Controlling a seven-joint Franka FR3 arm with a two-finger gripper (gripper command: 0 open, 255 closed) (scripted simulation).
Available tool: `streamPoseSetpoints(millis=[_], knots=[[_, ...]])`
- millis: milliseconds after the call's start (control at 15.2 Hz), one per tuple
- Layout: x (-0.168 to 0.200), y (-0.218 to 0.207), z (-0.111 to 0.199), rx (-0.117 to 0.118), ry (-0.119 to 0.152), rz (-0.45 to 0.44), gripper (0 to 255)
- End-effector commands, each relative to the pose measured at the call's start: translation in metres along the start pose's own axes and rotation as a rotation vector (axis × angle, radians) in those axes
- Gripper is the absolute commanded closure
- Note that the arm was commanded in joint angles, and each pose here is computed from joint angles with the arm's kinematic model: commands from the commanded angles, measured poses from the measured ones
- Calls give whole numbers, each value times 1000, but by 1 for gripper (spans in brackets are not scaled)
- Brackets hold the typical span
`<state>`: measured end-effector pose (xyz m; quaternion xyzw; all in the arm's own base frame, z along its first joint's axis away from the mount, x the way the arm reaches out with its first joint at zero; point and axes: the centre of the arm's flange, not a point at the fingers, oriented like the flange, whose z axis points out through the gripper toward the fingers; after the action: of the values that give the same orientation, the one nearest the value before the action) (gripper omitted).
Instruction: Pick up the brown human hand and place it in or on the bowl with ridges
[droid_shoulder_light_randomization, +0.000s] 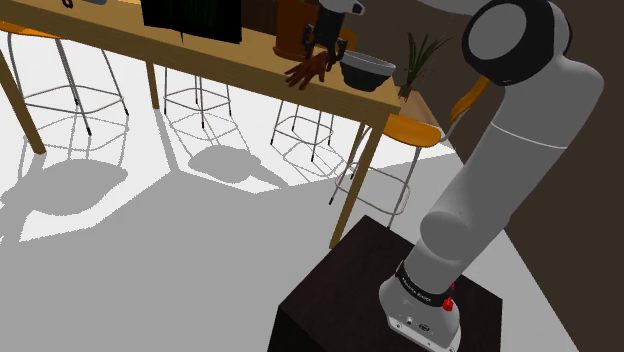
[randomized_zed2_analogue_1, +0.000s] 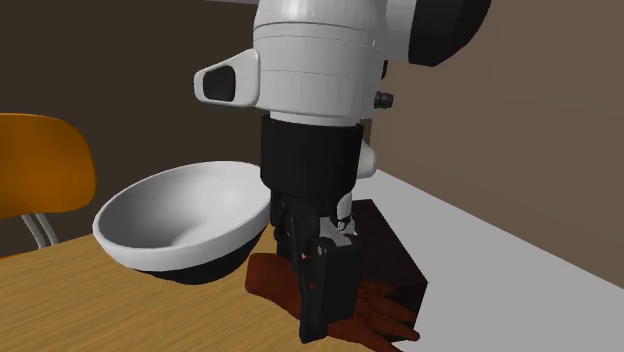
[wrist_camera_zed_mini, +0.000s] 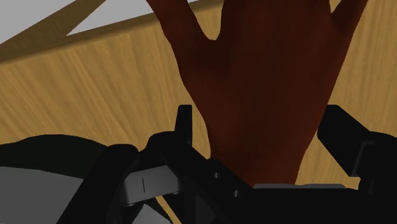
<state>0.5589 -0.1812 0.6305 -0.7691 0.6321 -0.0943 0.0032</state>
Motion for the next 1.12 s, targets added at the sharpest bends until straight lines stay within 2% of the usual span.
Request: streamPoseSetpoints(millis=[0, 1056], knots=[[3, 0, -13, 2, 3, 3, 255], [15, -11, -96, 2, 3, 3, 255]])
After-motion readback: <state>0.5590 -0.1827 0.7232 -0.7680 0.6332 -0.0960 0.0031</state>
